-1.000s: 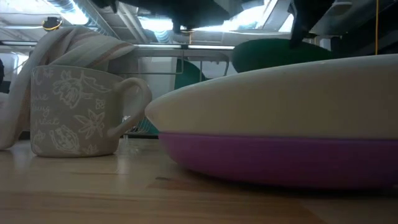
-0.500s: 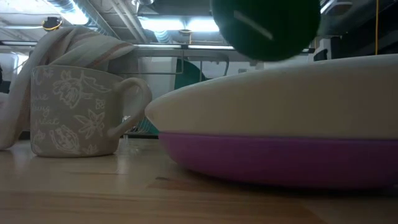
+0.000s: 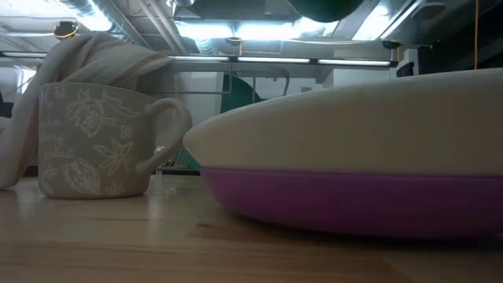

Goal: Sort dishes
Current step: Put the green plate into the gray dish rack

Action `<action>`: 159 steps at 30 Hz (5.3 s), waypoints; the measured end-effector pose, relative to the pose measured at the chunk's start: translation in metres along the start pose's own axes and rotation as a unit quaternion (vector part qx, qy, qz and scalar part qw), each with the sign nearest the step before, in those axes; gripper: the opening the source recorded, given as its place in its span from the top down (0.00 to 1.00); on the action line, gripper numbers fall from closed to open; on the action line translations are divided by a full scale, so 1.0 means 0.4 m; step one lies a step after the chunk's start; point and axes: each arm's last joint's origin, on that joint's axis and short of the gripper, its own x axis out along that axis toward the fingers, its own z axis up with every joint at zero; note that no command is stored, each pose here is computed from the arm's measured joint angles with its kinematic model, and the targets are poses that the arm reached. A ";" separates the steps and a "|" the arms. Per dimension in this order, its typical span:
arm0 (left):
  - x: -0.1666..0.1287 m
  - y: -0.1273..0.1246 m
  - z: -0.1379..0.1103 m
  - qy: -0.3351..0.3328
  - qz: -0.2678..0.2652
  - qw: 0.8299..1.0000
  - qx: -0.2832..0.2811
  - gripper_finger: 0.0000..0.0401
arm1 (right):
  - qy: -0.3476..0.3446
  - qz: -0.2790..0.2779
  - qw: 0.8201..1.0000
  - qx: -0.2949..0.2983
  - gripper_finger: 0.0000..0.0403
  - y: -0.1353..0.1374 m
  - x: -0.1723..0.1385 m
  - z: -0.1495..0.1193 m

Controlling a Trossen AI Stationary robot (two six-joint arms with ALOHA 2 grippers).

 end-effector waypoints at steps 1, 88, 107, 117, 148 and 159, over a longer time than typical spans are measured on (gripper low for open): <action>0.000 -0.001 -0.002 0.004 -0.002 1.000 0.002 0.62 | 0.002 -0.001 1.000 -0.001 0.99 -0.001 0.000 -0.001; 0.023 0.117 -0.107 0.112 0.255 0.905 -0.322 1.00 | 0.322 -0.137 0.859 -0.374 0.91 0.079 0.546 -0.248; 0.026 0.199 -0.068 0.085 0.375 0.913 -0.139 1.00 | 0.378 -0.141 0.872 -0.278 0.92 0.070 0.528 -0.270; 0.024 0.263 -0.085 0.163 0.403 0.900 0.028 1.00 | 0.409 -0.130 0.861 -0.273 0.92 0.057 0.540 -0.294; 0.038 0.371 -0.167 0.262 0.287 0.879 0.278 1.00 | 0.353 -0.122 0.908 -0.189 0.92 -0.154 0.269 -0.154; 0.085 0.366 -0.192 0.285 0.257 0.859 0.339 1.00 | 0.379 -0.106 0.892 -0.222 0.92 -0.159 0.285 -0.177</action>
